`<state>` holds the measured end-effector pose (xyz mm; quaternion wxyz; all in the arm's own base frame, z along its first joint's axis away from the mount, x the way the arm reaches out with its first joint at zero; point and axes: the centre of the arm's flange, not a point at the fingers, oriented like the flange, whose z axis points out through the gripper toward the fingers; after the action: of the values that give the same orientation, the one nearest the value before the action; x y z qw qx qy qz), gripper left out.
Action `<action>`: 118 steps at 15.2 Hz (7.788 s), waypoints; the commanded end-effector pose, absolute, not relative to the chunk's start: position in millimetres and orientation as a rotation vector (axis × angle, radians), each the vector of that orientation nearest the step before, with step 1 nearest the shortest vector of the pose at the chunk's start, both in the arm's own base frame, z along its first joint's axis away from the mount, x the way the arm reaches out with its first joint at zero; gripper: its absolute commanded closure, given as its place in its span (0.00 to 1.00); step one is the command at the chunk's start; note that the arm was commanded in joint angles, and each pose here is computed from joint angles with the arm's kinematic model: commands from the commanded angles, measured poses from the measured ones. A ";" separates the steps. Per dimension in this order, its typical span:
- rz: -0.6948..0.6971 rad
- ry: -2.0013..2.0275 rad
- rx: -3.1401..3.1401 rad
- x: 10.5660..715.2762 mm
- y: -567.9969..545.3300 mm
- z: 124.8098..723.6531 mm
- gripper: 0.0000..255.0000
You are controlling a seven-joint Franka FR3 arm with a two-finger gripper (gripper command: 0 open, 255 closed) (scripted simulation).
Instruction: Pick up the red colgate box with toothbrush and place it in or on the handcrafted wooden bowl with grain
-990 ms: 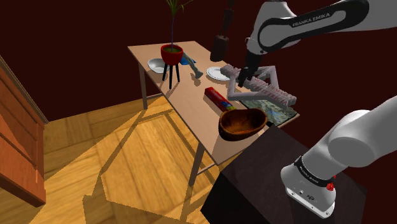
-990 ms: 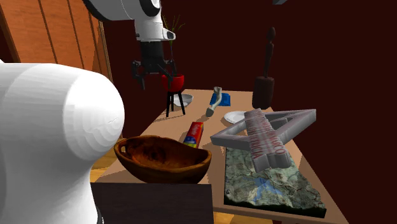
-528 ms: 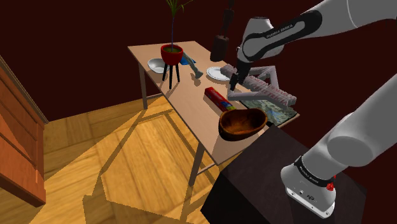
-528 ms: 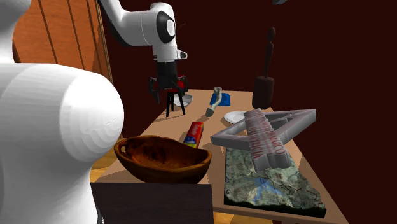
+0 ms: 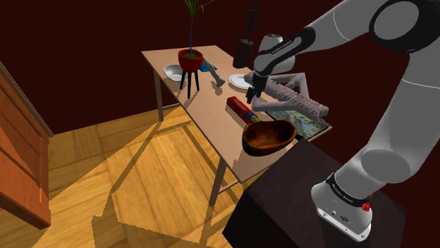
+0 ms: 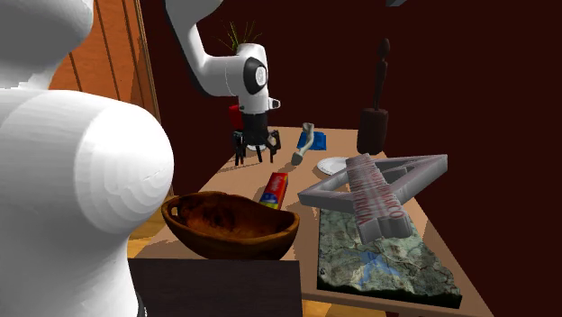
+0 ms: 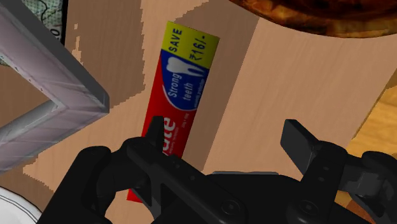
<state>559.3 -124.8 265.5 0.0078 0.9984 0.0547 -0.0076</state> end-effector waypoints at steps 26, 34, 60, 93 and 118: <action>-0.024 0.161 3.135 649.1 -179.1 116.0 0.00; -0.024 0.161 3.135 649.3 -179.1 116.1 1.00; -0.024 0.161 3.135 649.1 -179.1 242.7 1.00; -0.024 0.161 3.135 476.0 -114.7 345.8 1.00; -0.024 0.161 3.135 394.1 -84.1 268.6 1.00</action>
<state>394.2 -84.1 269.2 0.0010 0.9986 0.0515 -0.0075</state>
